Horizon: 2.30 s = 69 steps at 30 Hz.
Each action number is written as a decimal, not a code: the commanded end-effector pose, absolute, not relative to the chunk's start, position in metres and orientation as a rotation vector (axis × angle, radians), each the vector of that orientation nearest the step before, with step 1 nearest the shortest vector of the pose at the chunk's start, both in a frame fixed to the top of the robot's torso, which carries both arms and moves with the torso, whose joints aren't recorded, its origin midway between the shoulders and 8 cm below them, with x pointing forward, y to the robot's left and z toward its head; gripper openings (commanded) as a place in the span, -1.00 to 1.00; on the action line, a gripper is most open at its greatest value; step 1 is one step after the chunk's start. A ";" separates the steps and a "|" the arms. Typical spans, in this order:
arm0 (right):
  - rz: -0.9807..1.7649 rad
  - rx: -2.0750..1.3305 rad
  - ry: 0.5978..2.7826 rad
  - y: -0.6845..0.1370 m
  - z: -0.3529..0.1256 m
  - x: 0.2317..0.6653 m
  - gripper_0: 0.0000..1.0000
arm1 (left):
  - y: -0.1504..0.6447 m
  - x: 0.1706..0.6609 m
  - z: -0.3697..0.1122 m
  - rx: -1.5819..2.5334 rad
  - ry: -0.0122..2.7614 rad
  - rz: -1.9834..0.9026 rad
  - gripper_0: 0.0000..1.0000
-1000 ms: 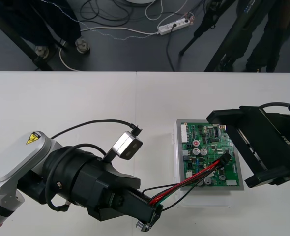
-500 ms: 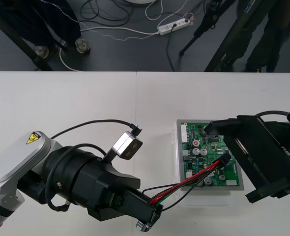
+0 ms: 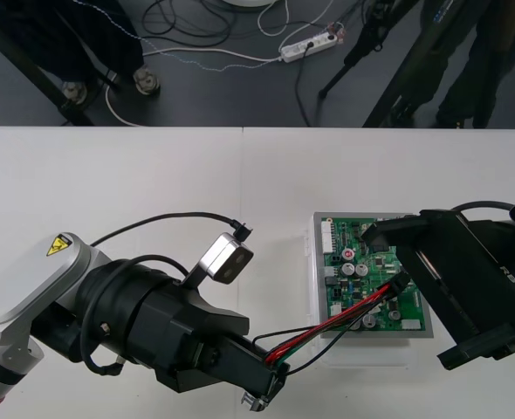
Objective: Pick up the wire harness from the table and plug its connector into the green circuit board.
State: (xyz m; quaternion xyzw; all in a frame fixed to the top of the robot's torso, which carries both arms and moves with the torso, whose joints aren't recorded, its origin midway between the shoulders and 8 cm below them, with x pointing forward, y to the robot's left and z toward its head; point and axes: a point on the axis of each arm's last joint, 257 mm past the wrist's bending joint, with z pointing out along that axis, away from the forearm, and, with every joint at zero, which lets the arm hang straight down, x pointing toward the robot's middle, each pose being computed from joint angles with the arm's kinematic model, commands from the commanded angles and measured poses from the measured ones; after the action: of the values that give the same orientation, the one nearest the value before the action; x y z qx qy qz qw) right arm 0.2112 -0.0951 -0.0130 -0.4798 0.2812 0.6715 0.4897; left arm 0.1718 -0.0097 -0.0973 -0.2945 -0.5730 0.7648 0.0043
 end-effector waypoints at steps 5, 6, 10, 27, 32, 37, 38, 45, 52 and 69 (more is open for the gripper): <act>1.714 -1.144 0.703 -0.096 -0.012 0.201 1.00 | -0.015 0.162 -0.084 -0.966 -1.754 2.400 -1.00; 1.714 -1.143 0.705 -0.096 -0.012 0.201 1.00 | -0.015 0.162 -0.084 -0.966 -1.754 2.400 -1.00; 1.699 -1.145 0.691 -0.096 -0.011 0.201 -0.29 | -0.015 0.162 -0.084 -0.966 -1.754 2.400 -1.00; 1.661 -1.150 0.660 -0.097 -0.009 0.202 -1.00 | -0.016 0.161 -0.084 -0.970 -1.753 2.404 -1.00; 1.659 -1.149 0.657 -0.097 -0.008 0.202 -1.00 | -0.016 0.161 -0.084 -0.970 -1.753 2.404 -1.00; 1.657 -1.151 0.657 -0.097 -0.009 0.202 -1.00 | -0.016 0.161 -0.084 -0.979 -1.753 2.408 -1.00; 1.657 -1.151 0.657 -0.097 -0.009 0.202 -1.00 | -0.015 0.161 -0.085 -0.982 -1.755 2.408 -1.00; 1.657 -1.151 0.657 -0.097 -0.009 0.202 -1.00 | -0.017 0.165 -0.084 -0.977 -1.765 2.424 -0.28; 1.655 -1.149 0.658 -0.097 -0.009 0.203 -1.00 | -0.021 0.172 -0.083 -0.962 -1.791 2.453 1.00; 1.652 -1.151 0.656 -0.097 -0.008 0.203 -1.00 | -0.022 0.178 -0.081 -0.994 -1.820 2.494 1.00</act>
State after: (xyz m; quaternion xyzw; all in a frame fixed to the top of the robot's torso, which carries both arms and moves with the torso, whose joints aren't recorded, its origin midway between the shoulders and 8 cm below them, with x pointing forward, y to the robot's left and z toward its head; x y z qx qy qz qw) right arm 0.2108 -0.0959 -0.0147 -0.4761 0.2839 0.6730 0.4896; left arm 0.1816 -0.0164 -0.0928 -0.2804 -0.5772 0.7668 -0.0150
